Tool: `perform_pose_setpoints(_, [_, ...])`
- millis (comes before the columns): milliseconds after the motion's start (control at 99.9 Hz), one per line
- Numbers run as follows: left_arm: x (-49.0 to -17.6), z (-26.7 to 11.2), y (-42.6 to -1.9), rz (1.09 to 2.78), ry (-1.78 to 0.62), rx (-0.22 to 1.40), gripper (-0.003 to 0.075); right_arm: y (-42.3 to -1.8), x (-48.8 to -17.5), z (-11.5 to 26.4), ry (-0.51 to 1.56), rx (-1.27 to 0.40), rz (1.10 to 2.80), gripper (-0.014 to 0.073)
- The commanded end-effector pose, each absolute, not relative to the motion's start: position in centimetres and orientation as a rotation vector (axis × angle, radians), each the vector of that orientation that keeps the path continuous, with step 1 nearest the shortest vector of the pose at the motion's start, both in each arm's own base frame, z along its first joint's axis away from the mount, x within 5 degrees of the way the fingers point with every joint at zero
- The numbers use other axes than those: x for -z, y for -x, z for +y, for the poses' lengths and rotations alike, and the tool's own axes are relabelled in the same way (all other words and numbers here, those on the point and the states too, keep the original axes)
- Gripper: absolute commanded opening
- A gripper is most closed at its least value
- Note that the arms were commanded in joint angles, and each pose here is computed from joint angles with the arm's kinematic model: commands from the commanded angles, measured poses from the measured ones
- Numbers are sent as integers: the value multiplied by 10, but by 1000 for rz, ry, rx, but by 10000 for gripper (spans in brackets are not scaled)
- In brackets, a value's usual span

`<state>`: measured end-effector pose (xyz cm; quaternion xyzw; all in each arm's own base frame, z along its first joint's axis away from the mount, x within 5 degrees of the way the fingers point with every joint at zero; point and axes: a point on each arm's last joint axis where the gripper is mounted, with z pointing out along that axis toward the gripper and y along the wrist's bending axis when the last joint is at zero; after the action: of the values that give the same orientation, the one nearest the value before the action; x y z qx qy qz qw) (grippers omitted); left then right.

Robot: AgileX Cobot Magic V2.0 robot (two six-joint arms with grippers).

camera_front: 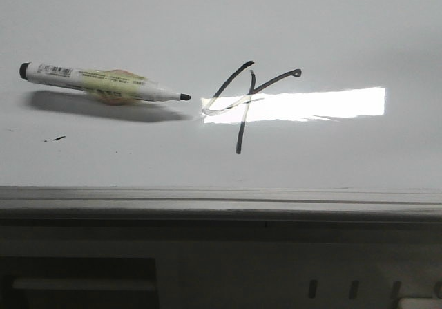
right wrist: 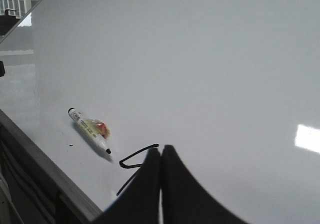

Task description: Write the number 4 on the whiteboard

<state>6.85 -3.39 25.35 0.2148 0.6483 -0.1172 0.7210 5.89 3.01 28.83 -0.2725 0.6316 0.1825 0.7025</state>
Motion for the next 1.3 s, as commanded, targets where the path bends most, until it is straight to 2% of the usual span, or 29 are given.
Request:
perform_pose_setpoints(0, [-251, -30, -70, 1408, -424, 226, -20, -57, -296, 31, 605, -435, 1387, -66])
perform_pose_setpoints(240, [-216, -24, -64, 1449, -291, 270, -20, -57, -296, 31, 605, -435, 1387, -66])
perform_pose_setpoints(450, [-204, -18, -57, 1479, -251, 224, -20, -57, -296, 31, 605, -435, 1387, -66])
perform_pose_setpoints(741, [-176, -14, -52, 1767, -218, 176, -20, -58, -296, 31, 602, -430, 1392, -66])
perform_pose_setpoints(1291, [-176, -14, -52, 1769, -206, 189, -20, -58, -296, 31, 601, -429, 1393, -66])
